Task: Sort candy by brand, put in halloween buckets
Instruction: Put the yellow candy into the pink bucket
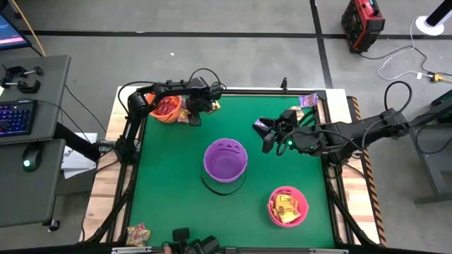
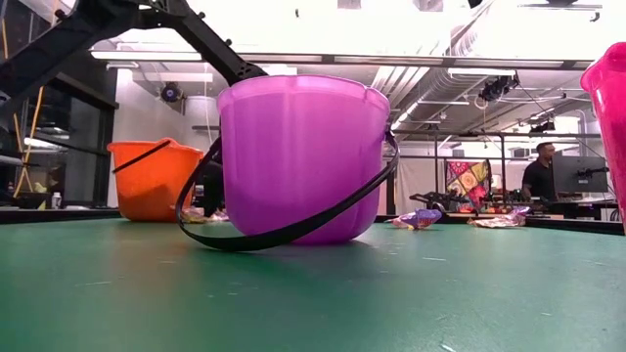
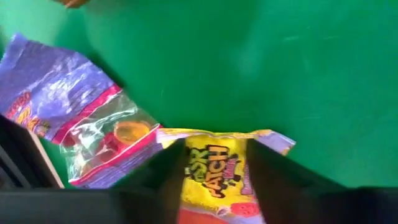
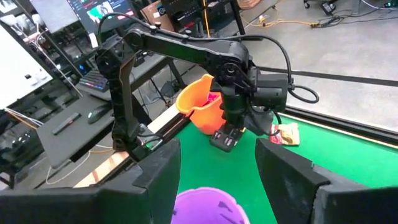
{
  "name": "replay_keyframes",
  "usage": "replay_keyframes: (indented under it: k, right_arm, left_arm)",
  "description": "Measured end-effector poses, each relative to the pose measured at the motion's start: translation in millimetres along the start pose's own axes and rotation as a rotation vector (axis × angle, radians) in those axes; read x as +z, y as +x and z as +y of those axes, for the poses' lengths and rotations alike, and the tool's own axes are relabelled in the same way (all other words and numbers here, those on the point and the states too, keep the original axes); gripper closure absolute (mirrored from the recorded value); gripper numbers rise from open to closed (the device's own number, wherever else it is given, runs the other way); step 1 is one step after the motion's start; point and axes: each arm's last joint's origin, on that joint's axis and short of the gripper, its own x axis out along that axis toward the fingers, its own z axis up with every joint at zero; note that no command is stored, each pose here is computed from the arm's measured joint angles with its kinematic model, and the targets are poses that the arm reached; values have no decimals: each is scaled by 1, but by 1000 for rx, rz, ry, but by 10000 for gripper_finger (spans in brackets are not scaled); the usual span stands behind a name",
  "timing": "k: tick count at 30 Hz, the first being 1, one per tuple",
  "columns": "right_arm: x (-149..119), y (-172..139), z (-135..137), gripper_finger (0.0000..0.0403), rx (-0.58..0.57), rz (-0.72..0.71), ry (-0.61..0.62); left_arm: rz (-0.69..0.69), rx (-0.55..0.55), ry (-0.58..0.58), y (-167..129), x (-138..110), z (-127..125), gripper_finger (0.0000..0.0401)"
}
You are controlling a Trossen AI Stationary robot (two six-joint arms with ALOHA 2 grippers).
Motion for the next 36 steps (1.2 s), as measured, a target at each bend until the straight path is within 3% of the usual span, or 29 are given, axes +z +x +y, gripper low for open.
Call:
replay_keyframes:
  k: [4,10,18,22,28,36]
  right_arm:
    - [0,0,0,202,-1,1,-3]
    - [-2,0,-2,202,-12,13,-21]
    - [-2,0,-2,202,-16,17,-36]
    - [-2,0,-2,202,-16,17,-35]
    - [-3,0,-1,202,5,35,-25]
    - [-3,0,-1,202,11,42,-9]
  left_arm:
    - [11,-7,-1,-1,-1,-3,371]
    - [-76,-15,-50,-26,-13,-2,398]
    - [-344,-28,-135,-84,-41,-6,401]
    - [-405,-13,-127,-100,-52,-10,401]
    - [-328,-12,-121,-80,-41,-3,383]
    - [-181,-9,-11,-42,-9,-14,280]
